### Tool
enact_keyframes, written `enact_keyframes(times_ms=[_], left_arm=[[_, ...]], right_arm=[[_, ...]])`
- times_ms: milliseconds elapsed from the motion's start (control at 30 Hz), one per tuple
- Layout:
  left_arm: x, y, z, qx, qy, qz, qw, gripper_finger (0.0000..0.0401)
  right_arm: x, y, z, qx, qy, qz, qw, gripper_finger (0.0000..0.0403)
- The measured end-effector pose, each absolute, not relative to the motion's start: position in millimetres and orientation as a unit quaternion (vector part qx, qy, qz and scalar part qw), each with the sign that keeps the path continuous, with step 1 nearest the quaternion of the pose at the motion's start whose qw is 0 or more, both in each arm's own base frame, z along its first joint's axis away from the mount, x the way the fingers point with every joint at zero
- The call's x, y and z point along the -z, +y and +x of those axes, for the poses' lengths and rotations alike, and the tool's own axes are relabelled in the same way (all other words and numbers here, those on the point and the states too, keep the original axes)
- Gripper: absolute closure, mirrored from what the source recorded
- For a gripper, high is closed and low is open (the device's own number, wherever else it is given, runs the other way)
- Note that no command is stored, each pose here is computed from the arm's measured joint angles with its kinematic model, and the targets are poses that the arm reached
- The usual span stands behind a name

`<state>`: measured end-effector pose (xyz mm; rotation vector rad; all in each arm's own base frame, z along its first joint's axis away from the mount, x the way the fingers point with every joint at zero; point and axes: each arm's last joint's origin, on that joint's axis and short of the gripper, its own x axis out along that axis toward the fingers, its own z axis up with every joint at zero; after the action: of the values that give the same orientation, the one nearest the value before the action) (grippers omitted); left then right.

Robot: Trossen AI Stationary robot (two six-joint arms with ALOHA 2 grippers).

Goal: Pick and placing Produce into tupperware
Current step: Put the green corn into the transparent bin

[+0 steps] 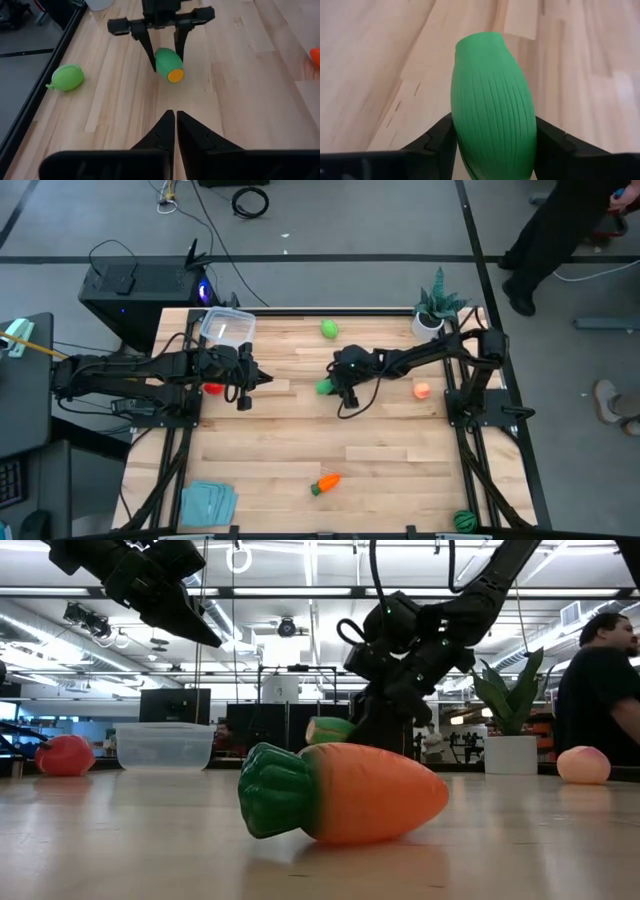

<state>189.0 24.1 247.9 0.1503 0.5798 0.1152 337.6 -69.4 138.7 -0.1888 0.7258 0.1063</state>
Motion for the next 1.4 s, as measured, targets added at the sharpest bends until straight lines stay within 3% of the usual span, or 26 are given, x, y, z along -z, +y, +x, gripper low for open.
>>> enact_keyframes(times_ms=[467, 733, 933, 1100, 1400], left_arm=[[-249.5, 24.3, 189.9, -0.061, 0.276, 0.065, 0.957, 0.0367], [-251.4, 23.3, 191.2, -0.083, 0.258, -0.024, 0.962, 0.0378], [-252.2, 23.4, 191.6, -0.067, 0.258, 0.037, 0.963, 0.0369], [-251.8, 23.5, 192.3, -0.067, 0.258, 0.040, 0.963, 0.0321], [-261.5, 28.0, 196.3, -0.136, 0.209, 0.064, 0.966, 0.0173]], right_arm=[[-171.1, -74.0, 356.1, -0.035, 0.303, -0.109, 0.946, 0.0205], [-184.2, -75.8, 364.1, -0.032, 0.283, -0.116, 0.952, 0.0204], [-183.7, -75.8, 363.9, -0.033, 0.286, -0.115, 0.951, 0.0204], [-183.8, -75.8, 363.9, -0.033, 0.285, -0.116, 0.951, 0.0203], [-183.8, -75.8, 364.0, -0.034, 0.285, -0.119, 0.951, 0.0203]])
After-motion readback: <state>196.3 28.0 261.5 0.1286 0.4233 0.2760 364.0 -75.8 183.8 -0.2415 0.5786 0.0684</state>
